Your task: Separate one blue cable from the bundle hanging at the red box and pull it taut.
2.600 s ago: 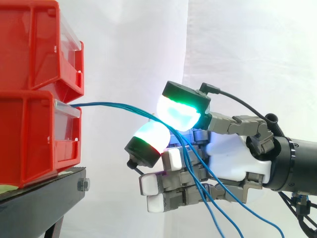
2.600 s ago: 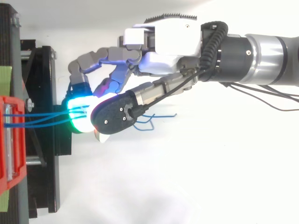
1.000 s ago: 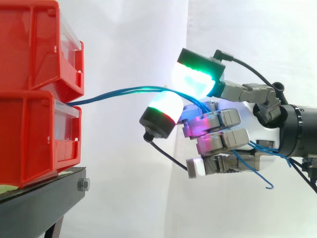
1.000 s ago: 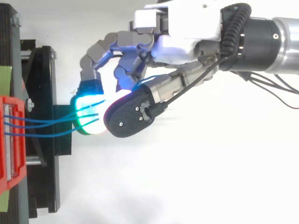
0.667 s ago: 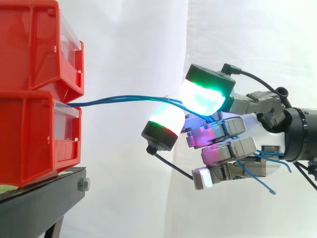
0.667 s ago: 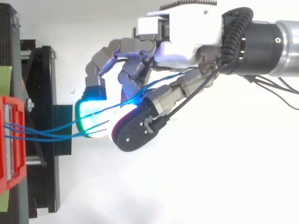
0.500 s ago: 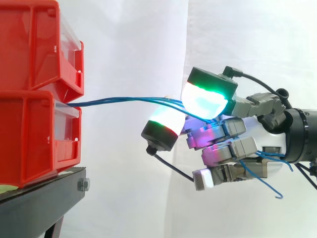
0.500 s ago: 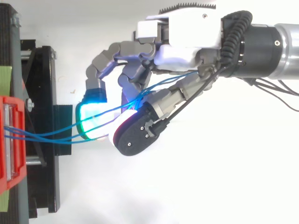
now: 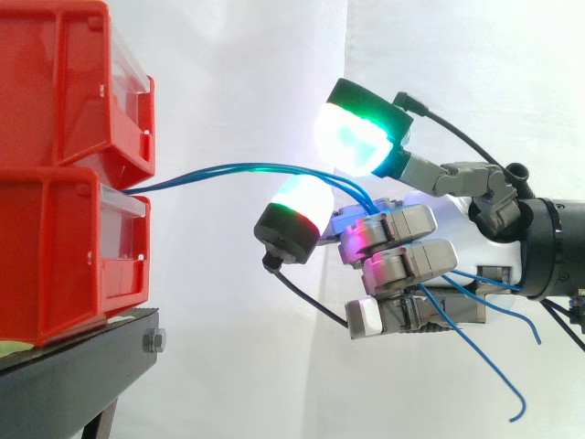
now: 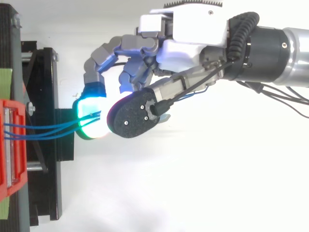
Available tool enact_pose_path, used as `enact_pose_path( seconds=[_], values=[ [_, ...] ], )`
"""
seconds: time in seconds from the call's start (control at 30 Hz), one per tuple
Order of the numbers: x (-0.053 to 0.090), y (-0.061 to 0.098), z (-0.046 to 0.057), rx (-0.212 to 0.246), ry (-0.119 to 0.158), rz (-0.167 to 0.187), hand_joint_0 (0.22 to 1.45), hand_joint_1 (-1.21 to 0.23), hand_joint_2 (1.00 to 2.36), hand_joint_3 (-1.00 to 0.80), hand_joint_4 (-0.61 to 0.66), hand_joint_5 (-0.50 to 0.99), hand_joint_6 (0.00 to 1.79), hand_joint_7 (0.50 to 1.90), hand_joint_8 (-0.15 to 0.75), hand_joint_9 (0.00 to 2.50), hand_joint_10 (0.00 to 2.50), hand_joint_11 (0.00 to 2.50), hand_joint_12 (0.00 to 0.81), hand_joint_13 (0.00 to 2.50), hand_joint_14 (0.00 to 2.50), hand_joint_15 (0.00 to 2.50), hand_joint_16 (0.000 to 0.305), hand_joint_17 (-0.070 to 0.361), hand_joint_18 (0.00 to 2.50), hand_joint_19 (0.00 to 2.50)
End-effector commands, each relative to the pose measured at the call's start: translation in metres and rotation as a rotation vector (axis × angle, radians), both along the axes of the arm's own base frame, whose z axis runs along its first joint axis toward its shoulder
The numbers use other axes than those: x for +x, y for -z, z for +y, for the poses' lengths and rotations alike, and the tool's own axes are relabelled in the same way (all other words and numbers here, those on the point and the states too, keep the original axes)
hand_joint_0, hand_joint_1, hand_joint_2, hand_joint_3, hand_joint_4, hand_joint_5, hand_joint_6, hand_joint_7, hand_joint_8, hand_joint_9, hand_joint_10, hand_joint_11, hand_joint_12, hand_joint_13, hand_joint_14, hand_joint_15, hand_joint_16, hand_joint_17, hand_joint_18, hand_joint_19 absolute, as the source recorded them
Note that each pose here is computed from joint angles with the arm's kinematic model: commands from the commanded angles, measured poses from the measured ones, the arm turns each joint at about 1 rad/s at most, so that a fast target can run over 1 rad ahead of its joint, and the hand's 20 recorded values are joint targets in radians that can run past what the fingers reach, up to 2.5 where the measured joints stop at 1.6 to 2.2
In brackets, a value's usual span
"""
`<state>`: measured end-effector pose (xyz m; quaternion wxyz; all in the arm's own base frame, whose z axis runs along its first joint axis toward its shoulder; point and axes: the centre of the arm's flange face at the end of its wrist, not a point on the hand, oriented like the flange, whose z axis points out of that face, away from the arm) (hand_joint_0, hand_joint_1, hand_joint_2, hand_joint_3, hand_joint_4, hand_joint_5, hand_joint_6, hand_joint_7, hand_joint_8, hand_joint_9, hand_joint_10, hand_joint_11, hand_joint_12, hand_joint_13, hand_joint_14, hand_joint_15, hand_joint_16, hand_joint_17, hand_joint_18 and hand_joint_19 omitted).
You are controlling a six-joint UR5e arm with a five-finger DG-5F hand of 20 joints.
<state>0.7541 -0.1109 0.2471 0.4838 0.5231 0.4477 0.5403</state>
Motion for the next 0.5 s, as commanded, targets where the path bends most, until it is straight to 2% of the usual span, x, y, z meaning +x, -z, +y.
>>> enact_pose_path(
  seconds=[0.0, 0.23, 0.47],
  values=[
    [0.0002, -0.0002, 0.0003, -0.004, 0.001, -0.003, 0.65, -0.63, 1.01, -0.42, 0.15, -0.19, 0.84, 1.03, 0.300, 1.00, 0.77, 1.59, 0.354, 1.20, 0.41, 1.72, 0.044, 0.100, 0.96, 0.72],
    [0.0002, -0.0002, 0.0003, -0.004, 0.001, -0.003, 0.65, -0.74, 1.02, -0.25, 0.12, -0.19, 0.85, 1.09, 0.292, 1.00, 0.75, 1.61, 0.358, 1.19, 0.40, 1.73, 0.045, 0.101, 0.95, 0.74],
    [0.0002, -0.0002, 0.0007, -0.004, -0.002, -0.003, 0.71, -0.88, 1.02, -0.24, 0.09, -0.20, 0.87, 1.08, 0.284, 0.97, 0.72, 1.64, 0.363, 1.17, 0.36, 1.74, 0.046, 0.104, 0.94, 0.75]
  ],
)
